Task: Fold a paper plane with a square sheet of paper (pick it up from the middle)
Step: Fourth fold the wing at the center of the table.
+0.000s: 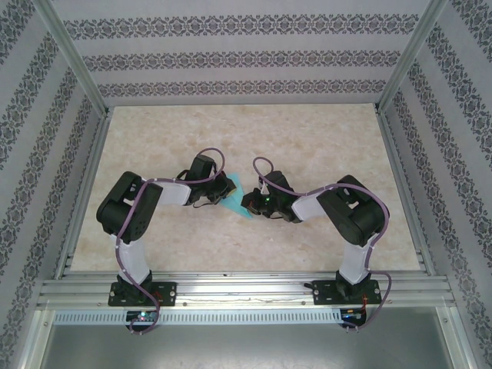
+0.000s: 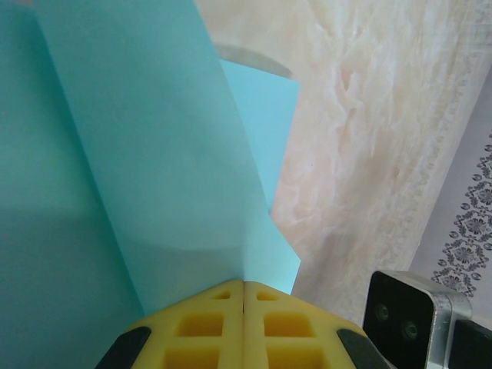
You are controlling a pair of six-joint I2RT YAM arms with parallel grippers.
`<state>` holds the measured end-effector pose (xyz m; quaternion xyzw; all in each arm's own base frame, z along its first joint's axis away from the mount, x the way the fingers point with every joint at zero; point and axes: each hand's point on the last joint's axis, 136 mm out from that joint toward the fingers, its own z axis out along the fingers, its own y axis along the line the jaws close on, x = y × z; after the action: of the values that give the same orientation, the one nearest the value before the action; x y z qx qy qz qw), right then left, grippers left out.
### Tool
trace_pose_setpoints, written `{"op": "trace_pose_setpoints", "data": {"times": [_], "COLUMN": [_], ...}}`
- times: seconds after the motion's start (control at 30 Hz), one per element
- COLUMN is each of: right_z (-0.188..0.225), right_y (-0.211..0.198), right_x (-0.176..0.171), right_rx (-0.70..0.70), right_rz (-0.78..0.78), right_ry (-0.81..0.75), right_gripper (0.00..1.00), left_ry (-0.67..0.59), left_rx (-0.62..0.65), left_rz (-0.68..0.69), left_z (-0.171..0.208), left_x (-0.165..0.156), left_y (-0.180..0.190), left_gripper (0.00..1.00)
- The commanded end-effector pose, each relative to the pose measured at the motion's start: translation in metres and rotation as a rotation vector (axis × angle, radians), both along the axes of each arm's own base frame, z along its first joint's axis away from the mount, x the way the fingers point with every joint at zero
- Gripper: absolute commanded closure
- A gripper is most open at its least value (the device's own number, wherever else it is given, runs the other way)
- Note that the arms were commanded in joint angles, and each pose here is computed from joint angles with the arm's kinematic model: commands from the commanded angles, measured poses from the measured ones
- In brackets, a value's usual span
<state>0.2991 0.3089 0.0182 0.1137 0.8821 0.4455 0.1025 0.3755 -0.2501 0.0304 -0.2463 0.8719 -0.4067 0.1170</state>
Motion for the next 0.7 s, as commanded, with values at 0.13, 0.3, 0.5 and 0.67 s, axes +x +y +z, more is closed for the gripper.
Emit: {"op": "trace_pose_setpoints", "data": {"times": [0.13, 0.3, 0.5, 0.67], "right_z": [-0.041, -0.042, -0.042, -0.043], "right_y": [-0.010, -0.012, -0.012, -0.013], "right_x": [-0.024, -0.025, -0.024, -0.026], "right_rx": [-0.094, -0.099, -0.099, -0.103], "right_rz": [0.009, 0.010, 0.009, 0.011], "right_ry": [0.146, 0.158, 0.163, 0.175], "right_gripper": [0.92, 0.92, 0.92, 0.92], "left_ry": [0.042, 0.056, 0.087, 0.094], "left_rx": [0.041, 0.053, 0.068, 0.095], "left_rz": [0.003, 0.006, 0.010, 0.027], "left_z": [-0.016, -0.021, -0.029, -0.032], "left_x": [0.000, -0.001, -0.006, -0.010], "left_y": [0.004, 0.006, 0.009, 0.016], "left_gripper": [1.00, 1.00, 1.00, 1.00]}}
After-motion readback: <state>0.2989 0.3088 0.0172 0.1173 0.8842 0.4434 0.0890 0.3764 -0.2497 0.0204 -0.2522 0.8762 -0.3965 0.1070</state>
